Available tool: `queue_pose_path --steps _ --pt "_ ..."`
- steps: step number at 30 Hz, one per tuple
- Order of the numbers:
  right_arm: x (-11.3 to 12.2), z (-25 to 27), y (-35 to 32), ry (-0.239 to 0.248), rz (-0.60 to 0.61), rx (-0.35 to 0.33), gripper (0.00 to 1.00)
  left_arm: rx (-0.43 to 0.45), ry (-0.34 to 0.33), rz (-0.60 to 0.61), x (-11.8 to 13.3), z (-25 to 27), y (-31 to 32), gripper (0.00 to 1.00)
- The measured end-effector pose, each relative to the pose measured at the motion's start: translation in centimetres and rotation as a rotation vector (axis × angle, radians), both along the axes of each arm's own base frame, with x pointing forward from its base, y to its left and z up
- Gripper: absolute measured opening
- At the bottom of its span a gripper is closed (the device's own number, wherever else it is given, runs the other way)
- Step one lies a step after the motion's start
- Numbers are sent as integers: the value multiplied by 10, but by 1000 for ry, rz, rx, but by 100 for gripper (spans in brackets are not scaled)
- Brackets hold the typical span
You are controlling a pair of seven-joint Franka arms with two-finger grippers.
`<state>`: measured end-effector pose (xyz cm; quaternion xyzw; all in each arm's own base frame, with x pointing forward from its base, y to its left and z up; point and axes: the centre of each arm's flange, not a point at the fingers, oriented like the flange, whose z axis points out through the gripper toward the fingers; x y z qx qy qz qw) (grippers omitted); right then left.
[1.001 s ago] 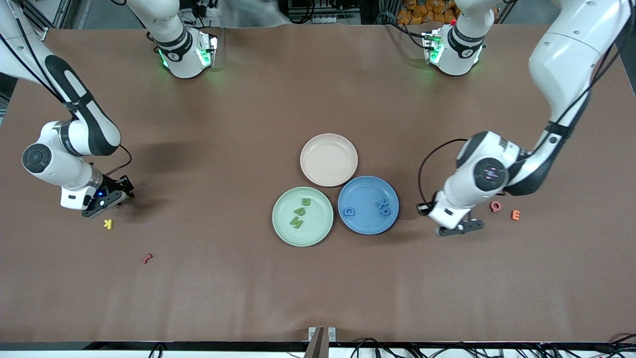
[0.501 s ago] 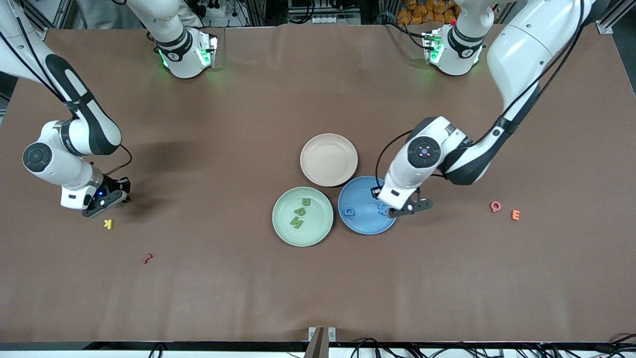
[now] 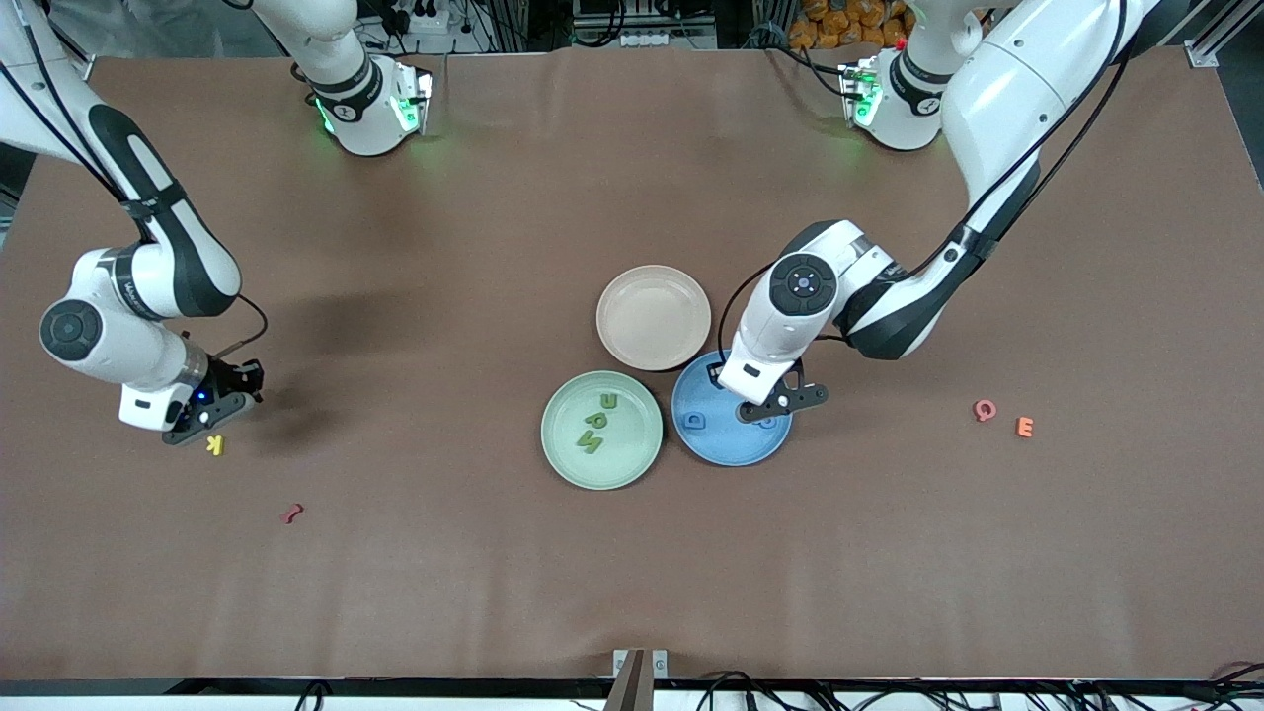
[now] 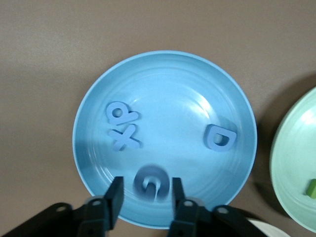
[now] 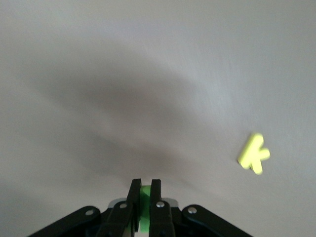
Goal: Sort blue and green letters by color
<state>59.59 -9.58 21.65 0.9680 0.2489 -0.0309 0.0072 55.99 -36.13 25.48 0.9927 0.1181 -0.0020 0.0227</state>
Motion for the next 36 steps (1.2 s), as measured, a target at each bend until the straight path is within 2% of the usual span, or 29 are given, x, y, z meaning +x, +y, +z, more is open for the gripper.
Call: queue_pose_path --steps 1,2,3,5,6,11,17,23,30,36 --pt "5 7 11 4 -22 1 11 1 0 1 0 0 1 52" --pt "12 17 30 10 -57 5 11 2 1 2 1 -1 1 61" --pt "16 24 44 14 -83 11 11 2 1 3 1 -2 2 61" --pt "25 40 80 24 -149 35 11 4 2 5 2 -2 3 70" --pt "28 47 98 27 -182 50 11 4 2 6 2 -2 4 79" --pt "38 77 195 39 -371 137 11 11 -3 28 11 -2 16 99" --pt "34 109 316 35 -592 183 11 22 -23 58 47 8 76 100" --pt "22 117 420 59 -798 211 11 28 -56 55 89 31 184 100" --pt "18 94 481 82 -930 245 11 28 -49 1 103 51 272 100" --pt "12 69 509 79 -990 291 11 23 -23 -58 101 65 306 100"
